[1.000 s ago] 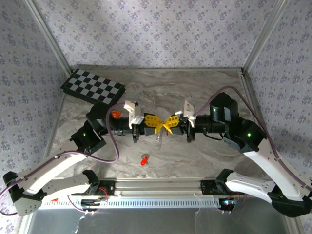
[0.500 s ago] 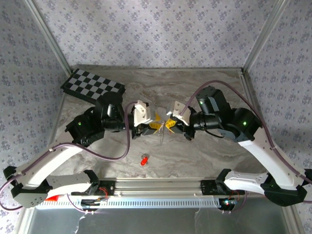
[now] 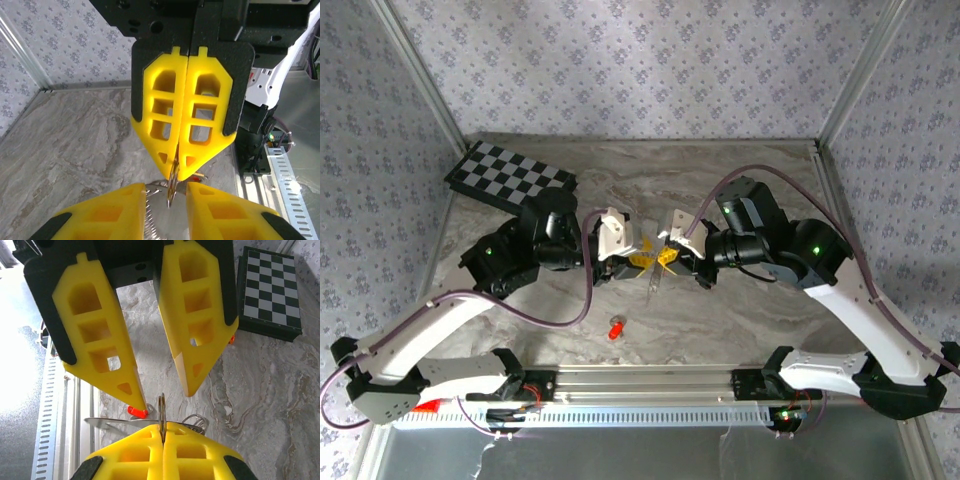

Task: Put the keys on the keyring

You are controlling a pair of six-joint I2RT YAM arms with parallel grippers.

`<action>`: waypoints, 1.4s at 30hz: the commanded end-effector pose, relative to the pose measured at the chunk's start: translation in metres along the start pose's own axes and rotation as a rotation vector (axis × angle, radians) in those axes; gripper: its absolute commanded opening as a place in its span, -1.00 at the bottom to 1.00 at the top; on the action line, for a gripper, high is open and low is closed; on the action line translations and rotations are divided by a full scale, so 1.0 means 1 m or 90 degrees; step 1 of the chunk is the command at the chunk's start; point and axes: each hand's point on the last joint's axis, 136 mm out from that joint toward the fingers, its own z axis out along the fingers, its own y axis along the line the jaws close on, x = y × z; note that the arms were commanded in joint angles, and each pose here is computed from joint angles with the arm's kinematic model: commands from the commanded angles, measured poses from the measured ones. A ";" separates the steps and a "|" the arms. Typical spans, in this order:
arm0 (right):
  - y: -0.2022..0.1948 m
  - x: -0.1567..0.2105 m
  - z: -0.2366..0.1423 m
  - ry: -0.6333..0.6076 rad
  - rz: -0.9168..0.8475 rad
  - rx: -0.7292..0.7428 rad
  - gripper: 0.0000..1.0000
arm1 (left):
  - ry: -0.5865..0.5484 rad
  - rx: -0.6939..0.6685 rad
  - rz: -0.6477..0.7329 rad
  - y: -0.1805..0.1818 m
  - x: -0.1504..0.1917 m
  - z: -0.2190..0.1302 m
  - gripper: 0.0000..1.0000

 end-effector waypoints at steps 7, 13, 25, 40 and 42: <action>0.006 -0.006 -0.001 -0.020 -0.007 -0.022 -1.00 | -0.041 0.027 -0.007 -0.006 -0.007 0.007 -1.00; 0.007 -0.005 -0.003 -0.034 0.015 -0.023 -1.00 | -0.093 0.035 -0.009 -0.014 -0.024 -0.005 -1.00; 0.011 -0.028 -0.022 -0.182 0.058 -0.038 -0.78 | -0.242 0.069 -0.013 -0.031 -0.059 -0.027 -1.00; 0.012 -0.029 -0.030 -0.199 0.066 -0.030 -0.74 | -0.291 0.072 -0.011 -0.037 -0.064 -0.024 -1.00; 0.014 -0.027 -0.029 -0.197 0.066 -0.035 -0.83 | -0.297 0.072 -0.011 -0.037 -0.065 -0.026 -1.00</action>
